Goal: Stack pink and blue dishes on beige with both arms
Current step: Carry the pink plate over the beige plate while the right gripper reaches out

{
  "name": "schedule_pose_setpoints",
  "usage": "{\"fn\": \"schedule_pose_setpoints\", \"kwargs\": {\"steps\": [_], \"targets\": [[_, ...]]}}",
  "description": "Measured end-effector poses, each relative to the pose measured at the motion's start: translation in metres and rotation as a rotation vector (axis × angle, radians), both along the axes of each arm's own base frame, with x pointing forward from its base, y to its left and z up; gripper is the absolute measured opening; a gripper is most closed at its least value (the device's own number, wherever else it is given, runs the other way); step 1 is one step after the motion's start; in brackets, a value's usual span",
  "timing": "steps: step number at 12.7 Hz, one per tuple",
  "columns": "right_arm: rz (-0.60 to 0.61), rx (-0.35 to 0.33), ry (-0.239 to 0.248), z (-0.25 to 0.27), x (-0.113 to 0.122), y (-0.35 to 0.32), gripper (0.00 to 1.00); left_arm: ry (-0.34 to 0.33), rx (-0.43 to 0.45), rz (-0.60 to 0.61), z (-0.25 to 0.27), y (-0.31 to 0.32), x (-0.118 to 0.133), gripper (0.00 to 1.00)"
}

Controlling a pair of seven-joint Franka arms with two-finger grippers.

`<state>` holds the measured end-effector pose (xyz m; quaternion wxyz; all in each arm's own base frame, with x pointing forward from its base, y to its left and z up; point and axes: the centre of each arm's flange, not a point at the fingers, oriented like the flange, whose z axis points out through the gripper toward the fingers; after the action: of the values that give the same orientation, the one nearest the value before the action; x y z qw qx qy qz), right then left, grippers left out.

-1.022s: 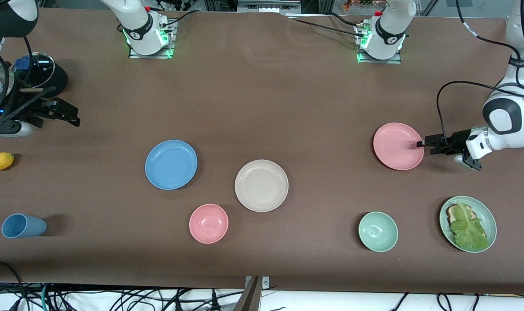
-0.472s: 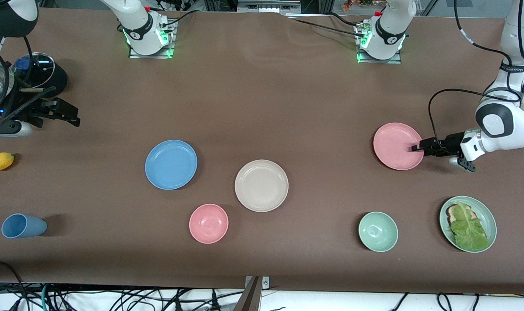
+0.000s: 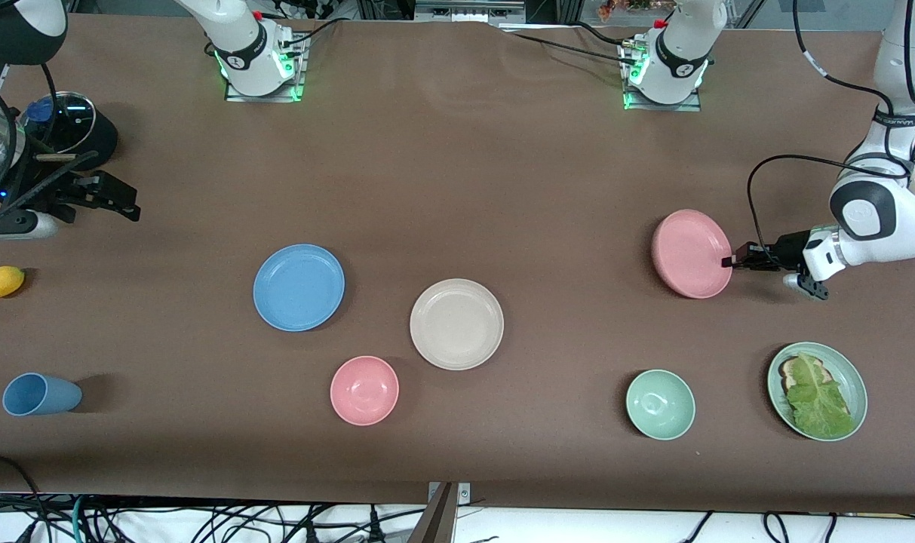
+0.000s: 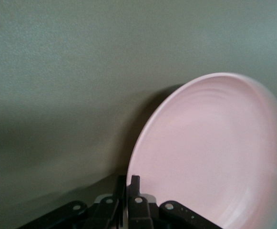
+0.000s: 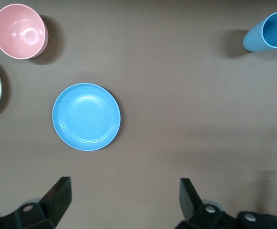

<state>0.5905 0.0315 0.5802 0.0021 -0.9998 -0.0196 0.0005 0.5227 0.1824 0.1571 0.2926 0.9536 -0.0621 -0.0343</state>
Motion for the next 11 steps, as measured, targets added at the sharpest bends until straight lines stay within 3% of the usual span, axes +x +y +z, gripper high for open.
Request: {"fn": "schedule_pose_setpoints", "kwargs": {"steps": [3, 5, 8, 11], "targets": [[0.000, 0.000, -0.008, 0.001, 0.001, 0.000, 1.00, 0.011, -0.028, 0.002, 0.019, -0.009, 0.016, 0.05], [0.000, 0.000, -0.010, 0.001, 0.001, 0.000, 1.00, 0.030, -0.035, 0.021, 0.047, -0.044, 0.045, 0.05], [0.000, 0.000, -0.009, 0.000, 0.001, 0.000, 1.00, 0.058, -0.025, 0.030, 0.089, -0.148, 0.091, 0.05], [0.000, -0.001, 0.007, -0.011, 0.006, 0.001, 1.00, 0.062, 0.028, 0.062, 0.116, -0.261, 0.114, 0.05]]}}
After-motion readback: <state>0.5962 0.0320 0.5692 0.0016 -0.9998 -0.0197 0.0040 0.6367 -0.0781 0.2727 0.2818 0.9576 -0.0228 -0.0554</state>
